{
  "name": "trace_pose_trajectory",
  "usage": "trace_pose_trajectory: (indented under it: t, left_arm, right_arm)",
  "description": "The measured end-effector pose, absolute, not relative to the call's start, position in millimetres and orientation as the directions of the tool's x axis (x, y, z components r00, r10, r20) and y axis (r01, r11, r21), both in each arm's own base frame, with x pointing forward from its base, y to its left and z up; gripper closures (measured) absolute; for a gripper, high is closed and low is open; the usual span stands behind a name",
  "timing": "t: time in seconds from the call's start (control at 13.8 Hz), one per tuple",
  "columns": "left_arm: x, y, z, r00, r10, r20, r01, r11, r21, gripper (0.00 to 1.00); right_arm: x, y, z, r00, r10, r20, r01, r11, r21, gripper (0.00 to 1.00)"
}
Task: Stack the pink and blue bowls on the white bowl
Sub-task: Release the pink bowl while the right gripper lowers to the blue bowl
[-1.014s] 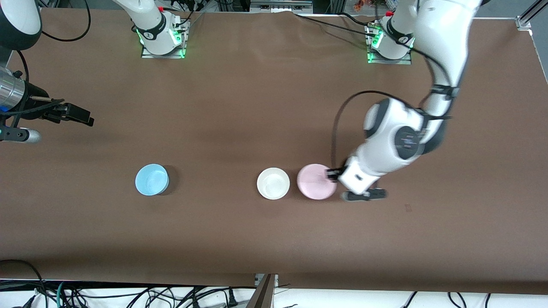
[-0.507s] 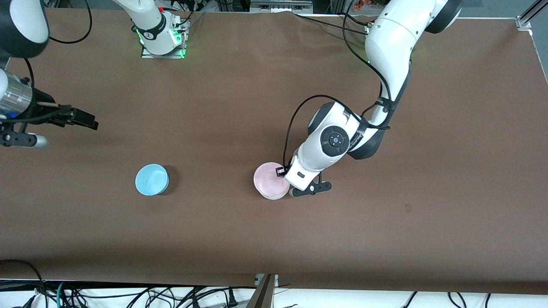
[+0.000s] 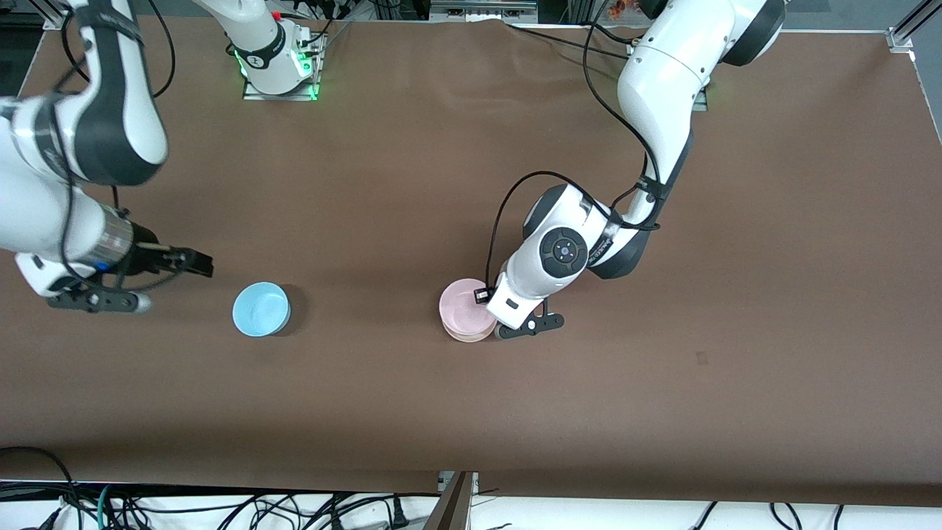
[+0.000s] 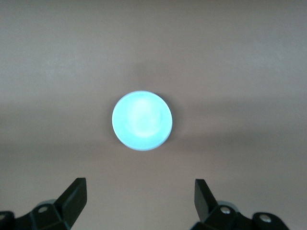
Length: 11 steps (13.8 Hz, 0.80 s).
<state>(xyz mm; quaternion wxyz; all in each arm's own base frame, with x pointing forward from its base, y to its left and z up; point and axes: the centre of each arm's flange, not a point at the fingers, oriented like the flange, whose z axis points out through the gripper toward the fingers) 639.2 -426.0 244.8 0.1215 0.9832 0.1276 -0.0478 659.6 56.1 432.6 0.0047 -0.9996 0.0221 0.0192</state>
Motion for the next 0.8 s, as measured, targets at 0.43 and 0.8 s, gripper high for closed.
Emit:
trace_pose_trajectory:
  t: [0.43,0.8]
  left_arm:
    - [640,-423,242,0.962,0.243,-0.124,0.265,-0.939,0.218,0.97]
    - [646,-419,237,0.96,0.262,-0.099,0.278,-0.933,0.23,0.97]
  right_arm:
    - [682,67,365,0.999,-0.034,-0.011,-0.033,-0.999,0.014,0.0]
    - [696,50,317,0.998,-0.054,0.016,-0.055,-0.998,0.031,0.0]
